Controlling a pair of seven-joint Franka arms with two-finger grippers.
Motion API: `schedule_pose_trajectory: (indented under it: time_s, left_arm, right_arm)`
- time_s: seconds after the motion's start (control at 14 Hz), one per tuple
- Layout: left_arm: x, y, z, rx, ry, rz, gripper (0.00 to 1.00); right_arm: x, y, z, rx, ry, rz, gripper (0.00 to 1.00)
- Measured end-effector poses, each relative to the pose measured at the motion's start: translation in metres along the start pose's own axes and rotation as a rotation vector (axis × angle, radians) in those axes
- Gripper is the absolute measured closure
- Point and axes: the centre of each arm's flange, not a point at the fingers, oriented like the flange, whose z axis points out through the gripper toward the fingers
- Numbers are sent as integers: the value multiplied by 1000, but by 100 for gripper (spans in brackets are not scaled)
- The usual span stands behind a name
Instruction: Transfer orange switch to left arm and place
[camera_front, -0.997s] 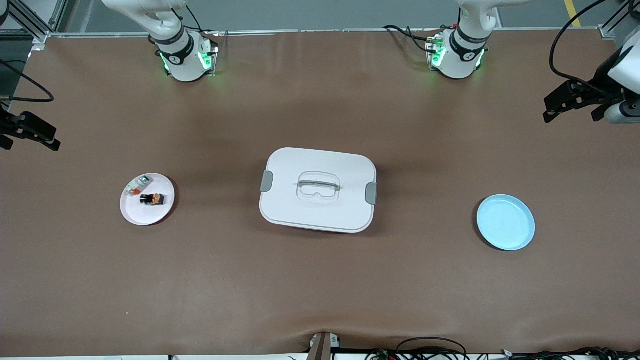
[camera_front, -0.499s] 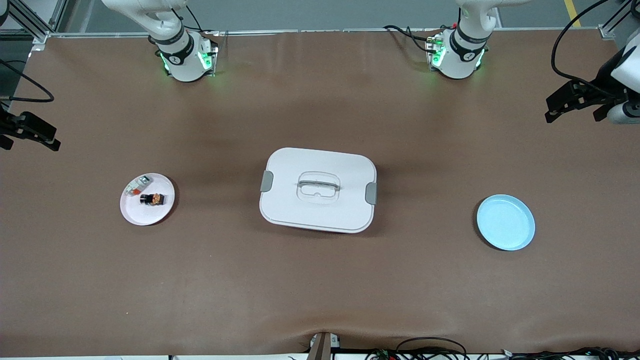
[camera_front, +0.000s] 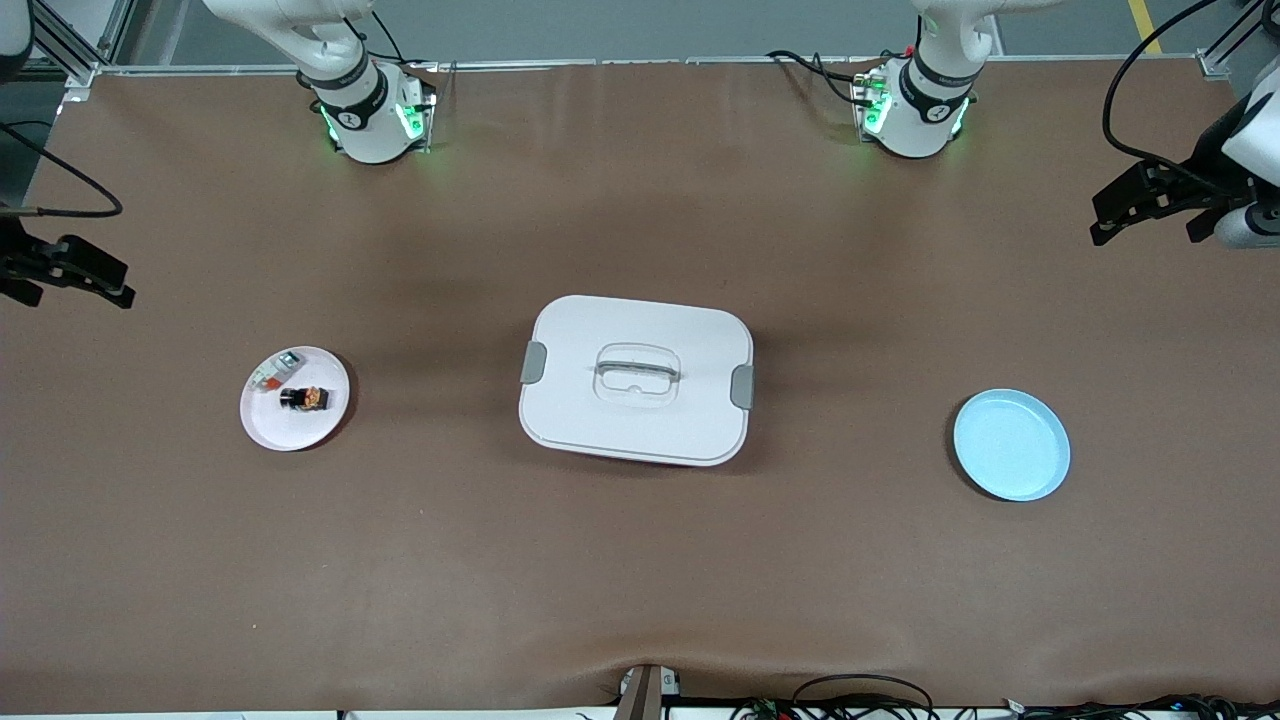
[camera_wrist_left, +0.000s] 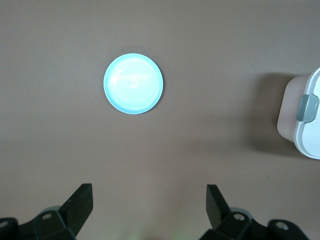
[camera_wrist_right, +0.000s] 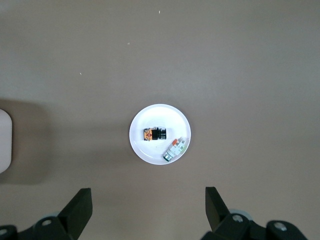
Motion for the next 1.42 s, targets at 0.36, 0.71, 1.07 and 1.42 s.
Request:
schedule_pose_trajectory:
  time_s: [0.36,0.71,1.07,1.42]
  left_arm:
    - [0,0,0,0,0,1,0]
    - [0,2,1,0,-2,5,0]
    - [3,3,6,-1,-12,7,0]
    - [3,4,6,-1,-12,9,0]
  right_arm:
    - [27,-4,64,-5,-60,-5,0]
    - [33,-6,138,-7,-36,49,0]
    - [37,-8,198,-11,-40,92,0]
    - [47,-11,255,-19,-88,89,0]
